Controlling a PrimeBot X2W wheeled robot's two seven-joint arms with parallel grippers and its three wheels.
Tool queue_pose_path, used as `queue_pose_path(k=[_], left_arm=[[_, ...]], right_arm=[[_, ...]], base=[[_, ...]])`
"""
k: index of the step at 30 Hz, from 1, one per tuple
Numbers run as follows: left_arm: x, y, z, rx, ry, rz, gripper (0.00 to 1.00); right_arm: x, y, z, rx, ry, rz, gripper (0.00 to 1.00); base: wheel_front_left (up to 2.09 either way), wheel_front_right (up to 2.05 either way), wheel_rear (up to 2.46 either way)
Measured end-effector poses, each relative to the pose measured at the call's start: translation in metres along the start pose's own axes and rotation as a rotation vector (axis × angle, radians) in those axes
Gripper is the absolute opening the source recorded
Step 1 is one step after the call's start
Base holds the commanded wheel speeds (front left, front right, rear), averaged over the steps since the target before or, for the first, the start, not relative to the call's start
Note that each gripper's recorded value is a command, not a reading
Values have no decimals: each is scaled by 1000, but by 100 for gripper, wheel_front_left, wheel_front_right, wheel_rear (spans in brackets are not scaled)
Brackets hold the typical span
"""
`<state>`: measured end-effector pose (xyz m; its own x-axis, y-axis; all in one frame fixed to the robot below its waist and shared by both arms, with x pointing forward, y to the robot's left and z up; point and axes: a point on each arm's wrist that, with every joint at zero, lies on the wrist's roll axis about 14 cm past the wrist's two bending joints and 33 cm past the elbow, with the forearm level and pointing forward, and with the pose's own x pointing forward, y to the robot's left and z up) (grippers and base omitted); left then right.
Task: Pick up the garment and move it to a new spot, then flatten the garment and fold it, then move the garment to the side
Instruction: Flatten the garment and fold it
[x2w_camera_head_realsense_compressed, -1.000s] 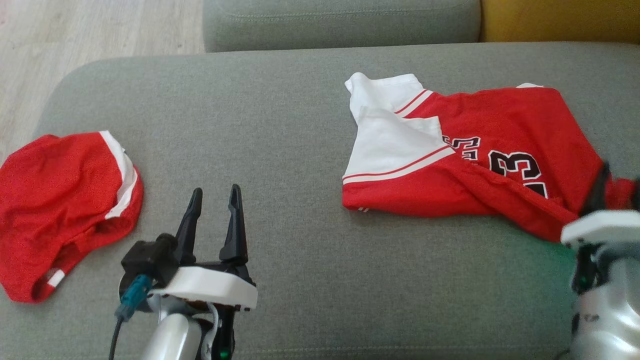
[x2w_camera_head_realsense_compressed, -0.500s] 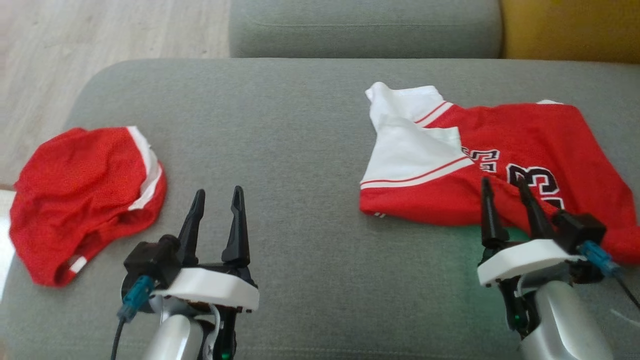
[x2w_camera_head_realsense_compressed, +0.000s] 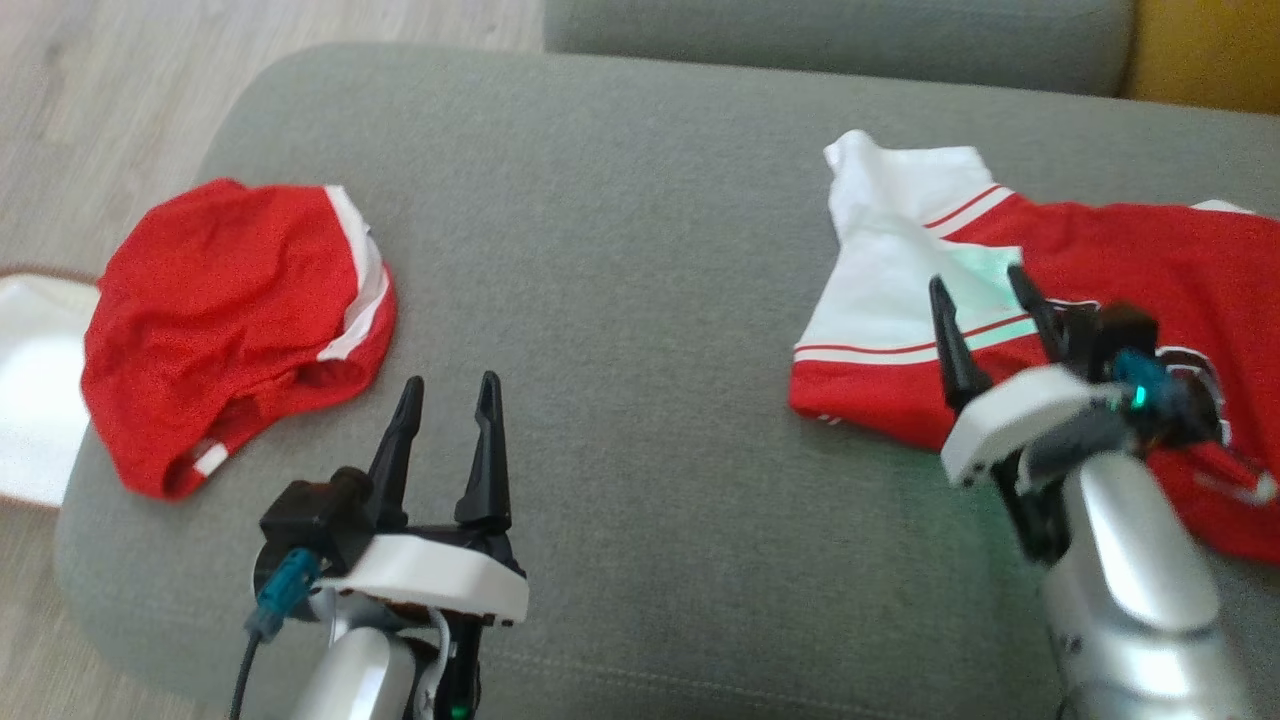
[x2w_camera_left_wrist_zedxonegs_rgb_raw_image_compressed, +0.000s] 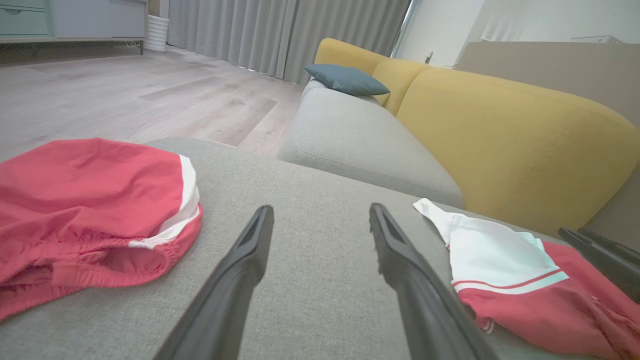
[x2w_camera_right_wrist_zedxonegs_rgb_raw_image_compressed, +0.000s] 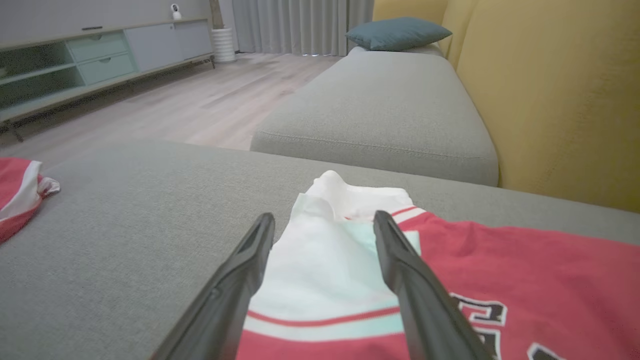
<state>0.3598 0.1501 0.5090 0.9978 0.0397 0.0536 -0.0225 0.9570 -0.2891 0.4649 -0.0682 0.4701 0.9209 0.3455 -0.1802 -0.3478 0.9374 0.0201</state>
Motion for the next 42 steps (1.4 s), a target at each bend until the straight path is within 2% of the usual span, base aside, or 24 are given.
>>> queue_pose_path(k=[9,13,20,21,22,26,31,38,42], left_arm=[[5,14,-4,3,18,45,100],[2,26,-8,11,32,82,100],[4,30,-10,9,41,97,100],[6,30,-9,11,36,94,100],[6,30,-9,11,36,94,100],[7,27,-9,10,36,87,100],[8,22,-9,7,34,71,100],[8,15,-6,2,24,50,100],[4,12,-3,0,16,40,100]], right_arm=[[51,-20,-20,-119,180,25,100],[68,-11,-38,-96,273,62,100],[78,-21,-54,-120,358,65,100],[79,-16,-58,-106,381,79,73],[79,-16,-58,-106,381,79,0],[79,-10,-57,-88,384,95,0],[80,-7,-40,-75,313,106,0],[100,-5,48,-67,29,109,0],[99,12,89,-98,-99,148,0]], base=[[0,0,0],[0,0,0],[0,0,0],[0,0,0],[0,0,0],[0,0,0],[0,0,0],[0,0,0],[0,0,0]])
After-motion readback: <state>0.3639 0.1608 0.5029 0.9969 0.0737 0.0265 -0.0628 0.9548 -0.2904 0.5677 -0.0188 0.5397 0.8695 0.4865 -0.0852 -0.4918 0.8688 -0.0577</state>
